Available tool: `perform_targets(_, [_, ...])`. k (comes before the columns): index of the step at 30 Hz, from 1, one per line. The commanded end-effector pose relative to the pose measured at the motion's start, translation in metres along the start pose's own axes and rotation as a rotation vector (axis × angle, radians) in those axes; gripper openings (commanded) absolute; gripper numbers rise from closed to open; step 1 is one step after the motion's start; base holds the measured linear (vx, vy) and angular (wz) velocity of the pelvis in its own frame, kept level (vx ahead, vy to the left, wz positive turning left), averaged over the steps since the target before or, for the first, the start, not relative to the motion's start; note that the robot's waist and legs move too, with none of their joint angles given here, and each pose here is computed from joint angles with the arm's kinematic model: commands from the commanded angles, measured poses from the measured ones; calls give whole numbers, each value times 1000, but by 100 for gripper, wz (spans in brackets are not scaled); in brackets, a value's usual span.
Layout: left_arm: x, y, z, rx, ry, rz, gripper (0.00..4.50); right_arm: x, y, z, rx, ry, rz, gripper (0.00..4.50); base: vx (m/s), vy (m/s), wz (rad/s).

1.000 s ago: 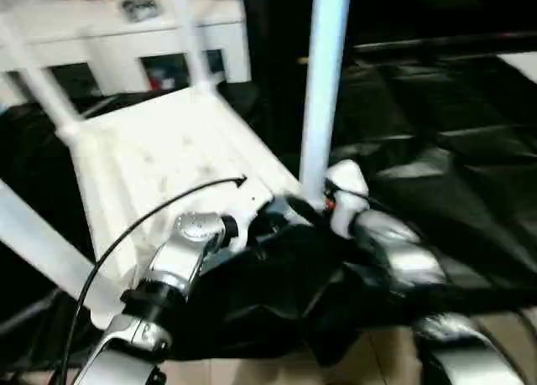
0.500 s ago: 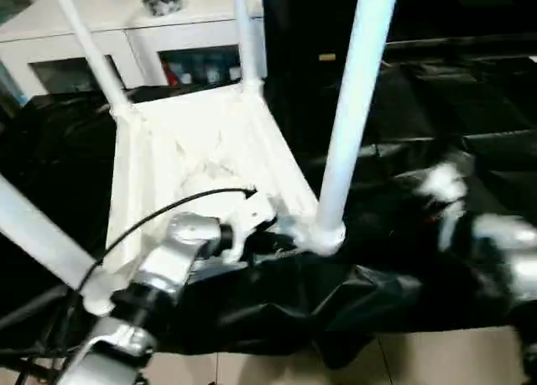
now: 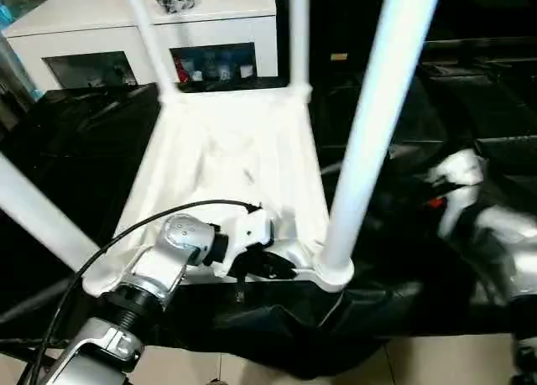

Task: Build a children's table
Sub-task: Rotate leg to tighten, then move to table

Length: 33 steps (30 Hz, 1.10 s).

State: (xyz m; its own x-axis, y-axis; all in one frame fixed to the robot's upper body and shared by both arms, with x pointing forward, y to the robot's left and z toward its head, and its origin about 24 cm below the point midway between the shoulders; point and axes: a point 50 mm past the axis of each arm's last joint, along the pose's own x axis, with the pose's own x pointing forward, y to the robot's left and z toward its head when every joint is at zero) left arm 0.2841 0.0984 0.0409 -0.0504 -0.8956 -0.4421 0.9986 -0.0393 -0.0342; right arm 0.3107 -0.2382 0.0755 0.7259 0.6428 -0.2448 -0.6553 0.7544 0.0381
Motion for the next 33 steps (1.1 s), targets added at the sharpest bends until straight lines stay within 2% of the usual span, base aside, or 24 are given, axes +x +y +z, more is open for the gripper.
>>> perform_targets(1, [-1, 1, 5, 36, 7, -36, 0, 3, 4, 1, -5, -15, 3, 352, 0, 0, 0])
perform_targets(5, [-5, 4, 5, 42, 7, 3, 0, 8, 10, 1, 0, -31, 27, 352, 0, 0, 0])
perform_targets(13, [-9, 7, 1, 39, 11, 17, 0, 12, 6, 3, 0, -38, -25, 352, 0, 0, 0])
perform_targets(17, [-11, 8, 4, 56, -21, 36, 0, 13, 7, 3, -2, -42, -36, 352, 0, 0, 0])
perform_targets(18, [-12, 10, 6, 61, -35, 56, 27, 13, 6, 3, -4, -43, -42, 354, 0, 0, 0])
perform_targets(20, [-17, 9, 12, 31, -102, 69, 27, 12, 6, 3, 4, -55, -68, 354, 0, 0, 0])
perform_targets(21, [-21, 8, 15, 14, -141, 78, 47, 12, 5, 3, 13, -64, -86, 354, 0, 0, 0])
perform_targets(23, [-24, 7, 17, 1, -171, 83, 66, 11, 5, 4, 20, -72, -101, 382, 0, 0, 0])
perform_targets(24, [-33, 5, 23, -4, -259, 164, 69, 11, 4, 5, 38, -93, -157, 388, 0, 0, 0])
perform_targets(25, [-39, 8, 28, 15, -312, 256, 94, 11, 5, 7, 48, -106, -176, 394, 0, 0, 0])
perform_targets(27, [-47, 15, 36, 36, -400, 430, 106, 11, 6, 8, 55, -122, -213, 408, 0, 0, 0])
perform_targets(28, [-53, 20, 37, 7, -447, 537, 111, 12, 8, 9, 60, -127, -243, 422, 0, 0, 0])
perform_targets(29, [-60, 24, 36, -17, -457, 665, 111, 13, 10, 9, 66, -132, -279, 422, 0, 0, 0])
perform_targets(30, [-60, 24, 36, -17, -457, 665, 125, 13, 10, 9, 66, -132, -279, 435, 0, 0, 0])
perform_targets(31, [-72, 30, 31, -71, -458, 881, 138, 16, 16, 10, 75, -142, -334, 441, 0, 0, 0])
perform_targets(32, [-75, 30, 29, -85, -456, 939, 149, 17, 18, 10, 74, -145, -347, 446, 0, 0, 0])
perform_targets(33, [-80, 30, 26, -166, -476, 1031, 153, 18, 23, 9, 72, -145, -368, 449, 0, 0, 0])
